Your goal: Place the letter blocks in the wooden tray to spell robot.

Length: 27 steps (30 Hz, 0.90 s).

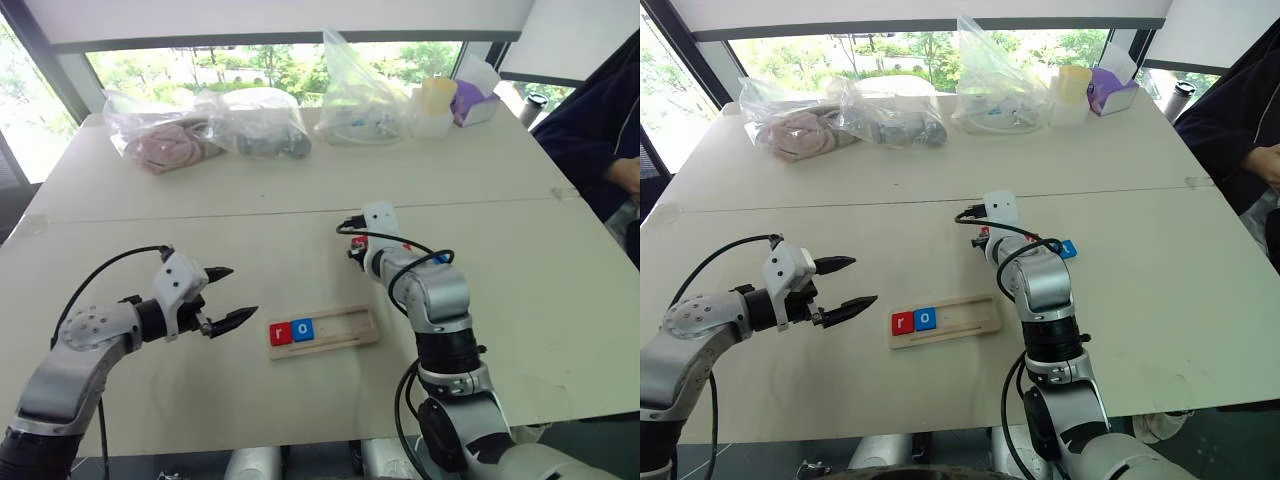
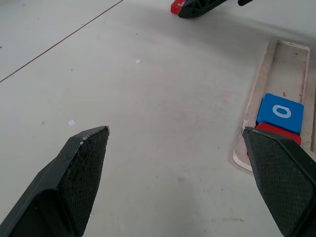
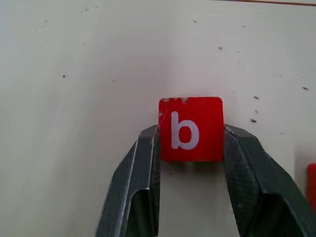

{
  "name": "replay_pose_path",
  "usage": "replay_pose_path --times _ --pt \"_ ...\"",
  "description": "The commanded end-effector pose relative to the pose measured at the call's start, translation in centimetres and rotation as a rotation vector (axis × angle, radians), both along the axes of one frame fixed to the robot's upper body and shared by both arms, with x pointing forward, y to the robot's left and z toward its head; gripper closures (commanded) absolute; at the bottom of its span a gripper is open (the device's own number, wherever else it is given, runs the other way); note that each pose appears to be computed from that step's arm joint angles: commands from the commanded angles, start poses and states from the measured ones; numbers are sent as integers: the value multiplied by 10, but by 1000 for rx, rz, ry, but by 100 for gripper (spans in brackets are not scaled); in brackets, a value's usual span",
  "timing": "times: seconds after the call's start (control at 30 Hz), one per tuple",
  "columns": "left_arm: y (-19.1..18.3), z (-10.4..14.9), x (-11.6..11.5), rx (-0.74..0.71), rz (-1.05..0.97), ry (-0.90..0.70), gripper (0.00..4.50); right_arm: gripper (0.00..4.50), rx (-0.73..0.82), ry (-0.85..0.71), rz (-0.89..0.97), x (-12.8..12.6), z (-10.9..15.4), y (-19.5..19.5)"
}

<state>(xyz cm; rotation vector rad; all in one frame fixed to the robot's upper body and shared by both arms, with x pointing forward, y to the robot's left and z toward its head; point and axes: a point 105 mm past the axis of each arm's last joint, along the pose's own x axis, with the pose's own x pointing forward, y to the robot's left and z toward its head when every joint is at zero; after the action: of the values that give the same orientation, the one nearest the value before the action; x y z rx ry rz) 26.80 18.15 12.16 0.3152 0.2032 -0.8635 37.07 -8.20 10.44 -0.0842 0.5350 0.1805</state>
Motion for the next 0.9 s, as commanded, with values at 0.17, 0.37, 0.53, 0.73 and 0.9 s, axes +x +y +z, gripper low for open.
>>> replay_pose_path --times 0.17,0.37,0.53,0.73,0.9 --pt "-15 8 5 -16 -45 -51 0 335 -17 20 78 -16 17 -26" --pt "-23 7 5 -23 -92 -54 0 335 -67 24 130 -61 36 -80" --pt "-34 13 -3 -34 -170 -52 0 335 -72 23 111 -92 29 -102" --pt "-49 24 -12 -58 -262 -54 0 335 -50 86 34 -111 6 -113" --pt "-55 28 -9 -60 -276 -64 0 335 -20 133 6 -120 -10 -109"
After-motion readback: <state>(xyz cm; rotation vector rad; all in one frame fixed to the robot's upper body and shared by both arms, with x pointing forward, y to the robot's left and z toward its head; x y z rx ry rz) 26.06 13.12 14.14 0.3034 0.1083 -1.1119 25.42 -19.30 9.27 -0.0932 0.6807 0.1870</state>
